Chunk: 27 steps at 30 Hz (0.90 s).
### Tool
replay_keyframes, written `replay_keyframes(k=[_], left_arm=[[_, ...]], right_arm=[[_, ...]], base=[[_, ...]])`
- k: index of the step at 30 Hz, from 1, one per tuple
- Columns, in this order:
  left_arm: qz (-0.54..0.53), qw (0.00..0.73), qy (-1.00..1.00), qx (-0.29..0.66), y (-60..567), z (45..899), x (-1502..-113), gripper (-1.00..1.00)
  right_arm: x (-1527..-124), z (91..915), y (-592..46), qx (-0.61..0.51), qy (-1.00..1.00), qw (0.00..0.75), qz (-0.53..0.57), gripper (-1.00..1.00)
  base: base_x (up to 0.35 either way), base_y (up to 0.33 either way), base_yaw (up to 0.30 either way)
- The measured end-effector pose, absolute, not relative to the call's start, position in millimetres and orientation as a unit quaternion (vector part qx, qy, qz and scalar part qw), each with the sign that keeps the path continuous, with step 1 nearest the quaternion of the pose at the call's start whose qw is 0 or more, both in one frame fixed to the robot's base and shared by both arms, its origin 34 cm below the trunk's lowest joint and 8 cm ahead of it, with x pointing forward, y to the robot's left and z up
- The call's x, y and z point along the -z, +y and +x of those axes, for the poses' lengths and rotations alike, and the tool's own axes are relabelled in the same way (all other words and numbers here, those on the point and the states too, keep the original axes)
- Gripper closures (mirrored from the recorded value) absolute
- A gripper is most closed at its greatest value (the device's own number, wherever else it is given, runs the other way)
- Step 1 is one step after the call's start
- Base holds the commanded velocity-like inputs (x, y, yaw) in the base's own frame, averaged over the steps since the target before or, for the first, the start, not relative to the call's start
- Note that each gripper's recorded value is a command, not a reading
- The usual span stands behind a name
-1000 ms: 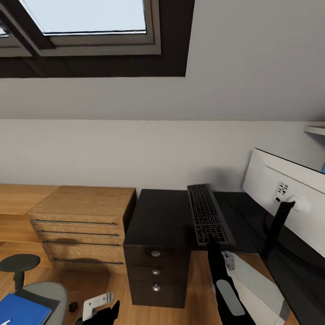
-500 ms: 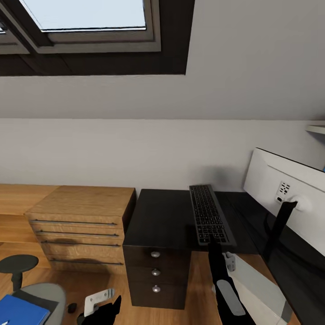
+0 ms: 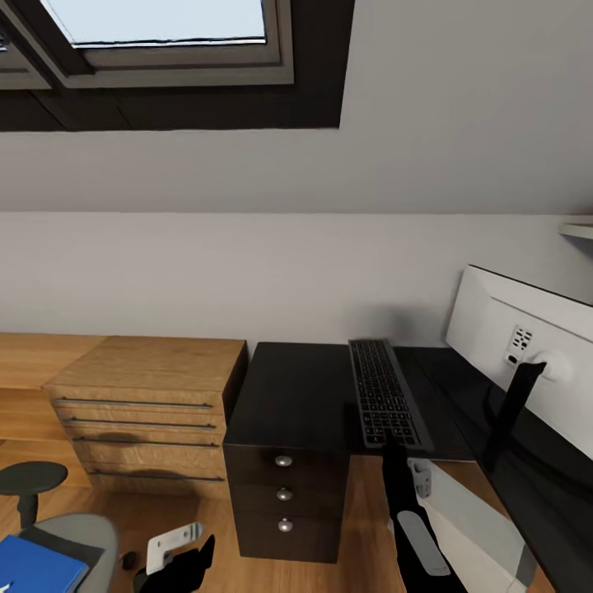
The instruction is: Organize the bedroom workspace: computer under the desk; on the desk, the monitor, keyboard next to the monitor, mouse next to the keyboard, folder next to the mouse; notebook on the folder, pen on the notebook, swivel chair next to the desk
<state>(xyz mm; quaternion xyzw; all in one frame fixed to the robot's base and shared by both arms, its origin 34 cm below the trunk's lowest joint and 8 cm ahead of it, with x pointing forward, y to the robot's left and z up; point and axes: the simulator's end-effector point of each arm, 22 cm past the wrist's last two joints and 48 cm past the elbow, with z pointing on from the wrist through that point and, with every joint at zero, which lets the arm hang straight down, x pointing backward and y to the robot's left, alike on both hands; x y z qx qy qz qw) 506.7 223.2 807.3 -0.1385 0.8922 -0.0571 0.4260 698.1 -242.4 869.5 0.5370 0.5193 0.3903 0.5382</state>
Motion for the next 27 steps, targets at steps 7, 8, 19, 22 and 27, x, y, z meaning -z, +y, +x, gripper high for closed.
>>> replay_keyframes(k=[7,8,19,22,27], left_arm=[[-0.148,0.429,0.89,0.052,232.6,508.0,-799.2,-1.0],[-0.148,0.429,0.89,0.052,232.8,508.0,-799.2,-1.0],[-0.148,0.429,0.89,0.052,234.1,508.0,-799.2,-1.0],[-0.147,0.429,0.889,0.052,234.6,508.1,-799.1,-1.0],[-0.148,0.429,0.89,0.052,234.6,507.9,-798.4,-1.0]], right_arm=[[-854.4,697.8,-243.4,-0.384,0.523,0.532,0.544,1.0],[-854.0,697.8,-243.8,-0.383,0.523,0.532,0.544,1.0],[-852.9,697.8,-242.6,-0.382,0.526,0.53,0.545,1.0],[-852.7,697.7,-242.6,-0.382,0.526,0.53,0.545,1.0],[-848.8,697.2,-243.2,-0.378,0.529,0.525,0.55,1.0]], base=[[0.0,0.0,0.0],[0.0,0.0,0.0],[0.0,0.0,0.0],[-0.002,0.0,0.0],[-0.086,0.0,0.0]])
